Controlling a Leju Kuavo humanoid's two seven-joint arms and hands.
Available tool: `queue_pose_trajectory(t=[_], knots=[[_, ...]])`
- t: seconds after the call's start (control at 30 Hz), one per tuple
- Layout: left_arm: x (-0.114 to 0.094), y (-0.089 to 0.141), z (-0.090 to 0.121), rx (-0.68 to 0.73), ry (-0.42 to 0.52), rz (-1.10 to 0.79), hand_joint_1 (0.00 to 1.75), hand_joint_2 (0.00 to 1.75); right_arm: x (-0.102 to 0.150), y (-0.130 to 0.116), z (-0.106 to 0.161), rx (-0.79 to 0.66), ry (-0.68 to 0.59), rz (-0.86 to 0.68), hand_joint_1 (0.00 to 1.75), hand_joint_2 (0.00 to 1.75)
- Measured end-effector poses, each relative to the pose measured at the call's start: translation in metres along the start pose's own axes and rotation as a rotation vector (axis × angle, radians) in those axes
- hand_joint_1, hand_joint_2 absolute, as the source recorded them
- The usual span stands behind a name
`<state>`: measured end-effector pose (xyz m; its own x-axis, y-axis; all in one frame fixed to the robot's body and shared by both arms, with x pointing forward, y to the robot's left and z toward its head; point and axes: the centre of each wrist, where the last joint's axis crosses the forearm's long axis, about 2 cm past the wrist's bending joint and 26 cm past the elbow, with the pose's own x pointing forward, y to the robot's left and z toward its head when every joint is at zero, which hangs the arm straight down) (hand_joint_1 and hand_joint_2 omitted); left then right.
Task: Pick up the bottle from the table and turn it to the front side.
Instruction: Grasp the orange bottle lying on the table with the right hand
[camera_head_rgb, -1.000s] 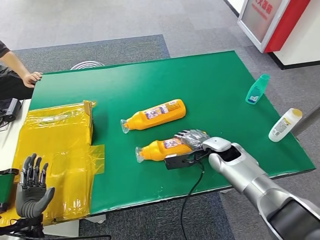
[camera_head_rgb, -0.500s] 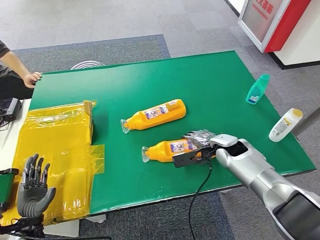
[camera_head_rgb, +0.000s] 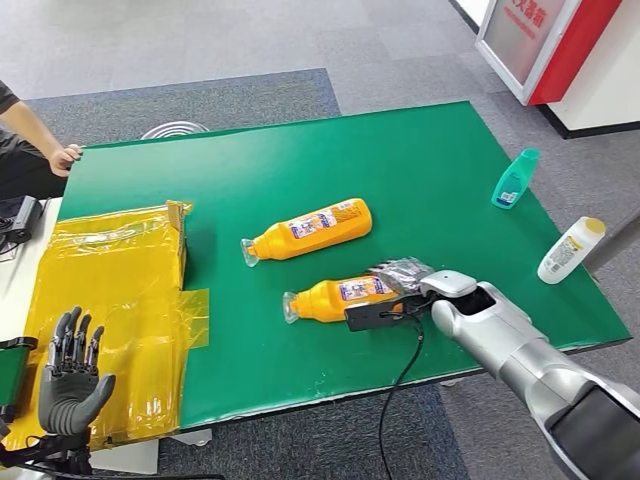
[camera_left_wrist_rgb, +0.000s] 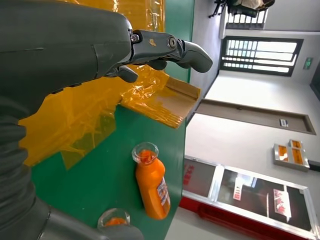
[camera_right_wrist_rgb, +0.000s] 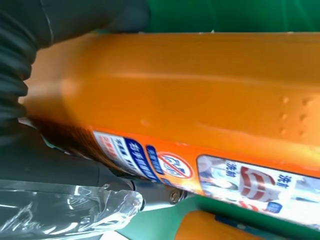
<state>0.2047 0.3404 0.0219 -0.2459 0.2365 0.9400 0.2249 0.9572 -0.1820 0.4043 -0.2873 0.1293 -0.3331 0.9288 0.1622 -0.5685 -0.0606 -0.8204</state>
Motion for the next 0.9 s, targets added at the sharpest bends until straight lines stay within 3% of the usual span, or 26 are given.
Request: queue_pose_trajectory(t=[0.77, 0.9], knots=[[-0.001, 0.000, 0.003, 0.010, 0.000, 0.007, 0.00, 1.75, 0.007, 0.009, 0.002, -0.066, -0.032, -0.021, 1.75, 1.75], [0.001, 0.000, 0.009, -0.003, -0.005, 0.035, 0.00, 1.75, 0.017, 0.019, 0.004, -0.162, -0.075, -0.053, 1.75, 1.75]])
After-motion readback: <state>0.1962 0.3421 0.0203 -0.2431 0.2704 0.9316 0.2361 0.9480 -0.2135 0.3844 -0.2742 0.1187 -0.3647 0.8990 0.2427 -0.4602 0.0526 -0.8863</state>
